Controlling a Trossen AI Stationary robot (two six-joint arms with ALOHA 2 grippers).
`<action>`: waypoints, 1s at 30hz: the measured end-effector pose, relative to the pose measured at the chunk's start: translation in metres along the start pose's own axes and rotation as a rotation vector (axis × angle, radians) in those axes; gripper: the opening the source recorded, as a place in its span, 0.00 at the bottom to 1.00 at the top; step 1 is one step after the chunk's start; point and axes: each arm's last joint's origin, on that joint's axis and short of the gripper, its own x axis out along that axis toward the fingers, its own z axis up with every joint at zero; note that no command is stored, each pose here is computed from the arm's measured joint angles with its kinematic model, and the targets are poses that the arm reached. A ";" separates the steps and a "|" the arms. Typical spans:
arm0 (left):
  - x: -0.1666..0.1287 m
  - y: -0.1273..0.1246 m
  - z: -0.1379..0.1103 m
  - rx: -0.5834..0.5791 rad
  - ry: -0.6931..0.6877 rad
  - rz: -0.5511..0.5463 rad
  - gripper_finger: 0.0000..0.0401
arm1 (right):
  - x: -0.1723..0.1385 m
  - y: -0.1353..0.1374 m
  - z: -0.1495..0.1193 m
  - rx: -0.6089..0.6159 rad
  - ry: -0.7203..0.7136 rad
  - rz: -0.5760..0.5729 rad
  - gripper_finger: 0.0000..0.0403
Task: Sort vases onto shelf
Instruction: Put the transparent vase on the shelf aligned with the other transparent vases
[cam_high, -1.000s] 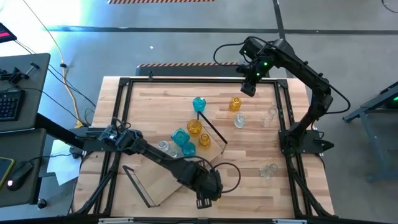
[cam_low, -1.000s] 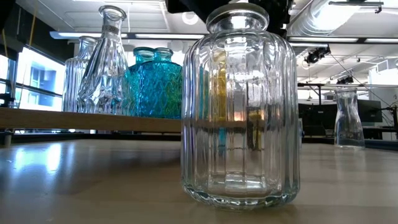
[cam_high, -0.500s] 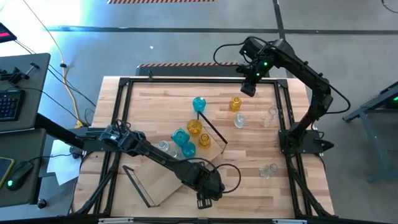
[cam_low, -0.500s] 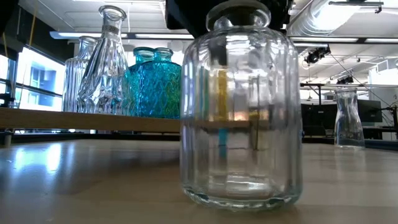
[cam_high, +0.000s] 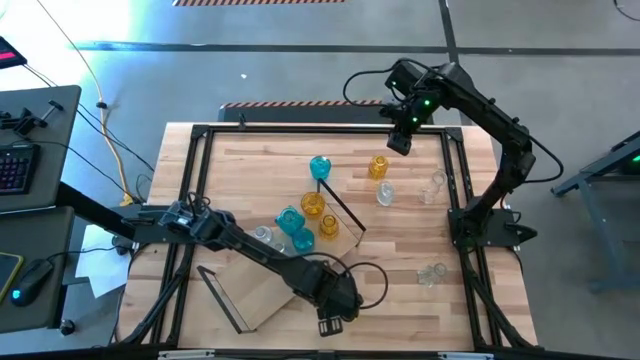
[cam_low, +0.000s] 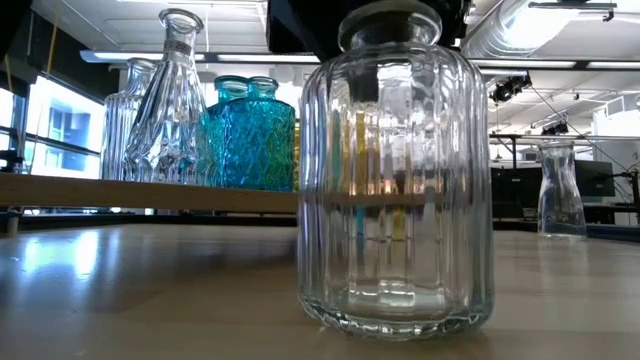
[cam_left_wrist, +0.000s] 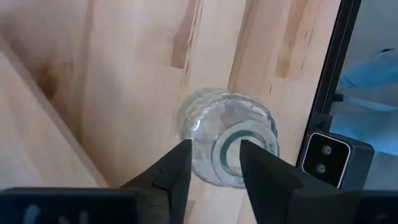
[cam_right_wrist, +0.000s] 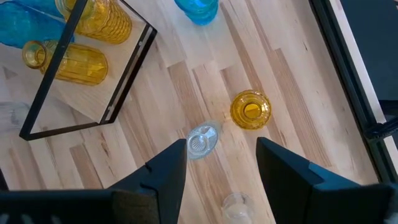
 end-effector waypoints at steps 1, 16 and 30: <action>0.001 0.000 0.000 -0.001 0.005 -0.004 0.29 | 0.000 0.000 0.000 0.000 0.000 0.000 0.44; -0.002 -0.002 0.004 -0.013 -0.024 -0.021 0.09 | -0.004 0.001 -0.002 -0.007 -0.011 0.000 0.44; -0.046 -0.009 0.004 -0.105 -0.065 -0.101 0.08 | -0.016 0.006 -0.009 -0.016 -0.048 -0.009 0.44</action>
